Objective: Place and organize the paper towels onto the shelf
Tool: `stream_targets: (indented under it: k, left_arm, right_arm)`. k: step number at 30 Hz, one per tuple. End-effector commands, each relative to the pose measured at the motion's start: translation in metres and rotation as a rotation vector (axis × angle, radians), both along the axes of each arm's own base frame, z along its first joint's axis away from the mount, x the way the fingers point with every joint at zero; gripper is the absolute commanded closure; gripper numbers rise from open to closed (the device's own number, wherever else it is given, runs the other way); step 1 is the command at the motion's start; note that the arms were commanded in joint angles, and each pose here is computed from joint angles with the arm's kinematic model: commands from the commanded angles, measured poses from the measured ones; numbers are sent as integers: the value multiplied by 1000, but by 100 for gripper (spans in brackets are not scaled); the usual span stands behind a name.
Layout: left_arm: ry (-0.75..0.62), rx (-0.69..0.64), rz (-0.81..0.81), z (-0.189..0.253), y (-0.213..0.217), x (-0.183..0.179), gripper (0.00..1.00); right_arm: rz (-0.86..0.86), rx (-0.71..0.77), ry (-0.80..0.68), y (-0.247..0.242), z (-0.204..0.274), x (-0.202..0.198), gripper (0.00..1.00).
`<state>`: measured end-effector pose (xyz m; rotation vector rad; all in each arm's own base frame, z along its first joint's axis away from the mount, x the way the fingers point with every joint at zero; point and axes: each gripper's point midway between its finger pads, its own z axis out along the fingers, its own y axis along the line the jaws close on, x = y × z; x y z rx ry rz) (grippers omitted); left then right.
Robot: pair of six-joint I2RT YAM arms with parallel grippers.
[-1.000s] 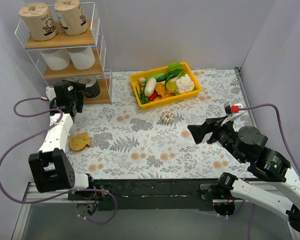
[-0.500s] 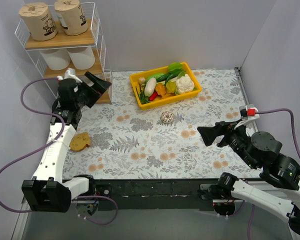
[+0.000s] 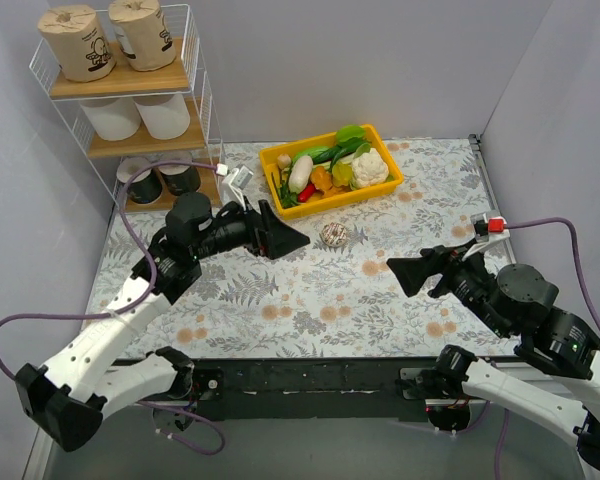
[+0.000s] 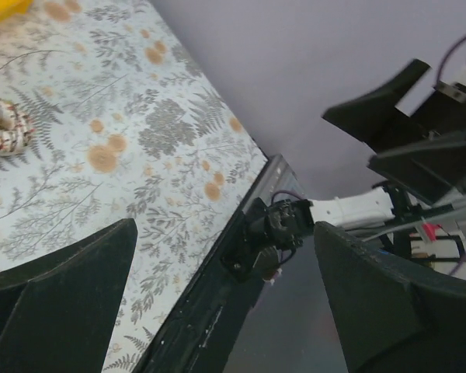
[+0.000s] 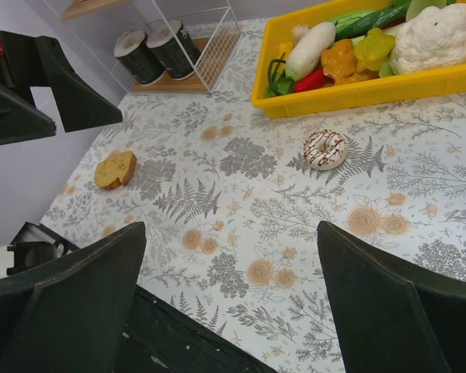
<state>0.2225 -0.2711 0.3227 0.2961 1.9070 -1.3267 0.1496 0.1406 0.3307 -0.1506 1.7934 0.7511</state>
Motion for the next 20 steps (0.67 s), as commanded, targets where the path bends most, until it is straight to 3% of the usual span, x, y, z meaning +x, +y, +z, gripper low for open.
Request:
stream_targets:
  k: [1,8,20]
  left_arm:
    - [-195,-96,-111,44,1,-43,2]
    - [-270,-115,-45,55,21,-55,2]
    - [-262,-115,-31,48,24,-56,2]
  right_arm:
    - [53,119,-86,5,32,-7,1]
    - [66,134,-123,-2,43,-13,2]
    - [32,128,-93,-10,36,-13,1]
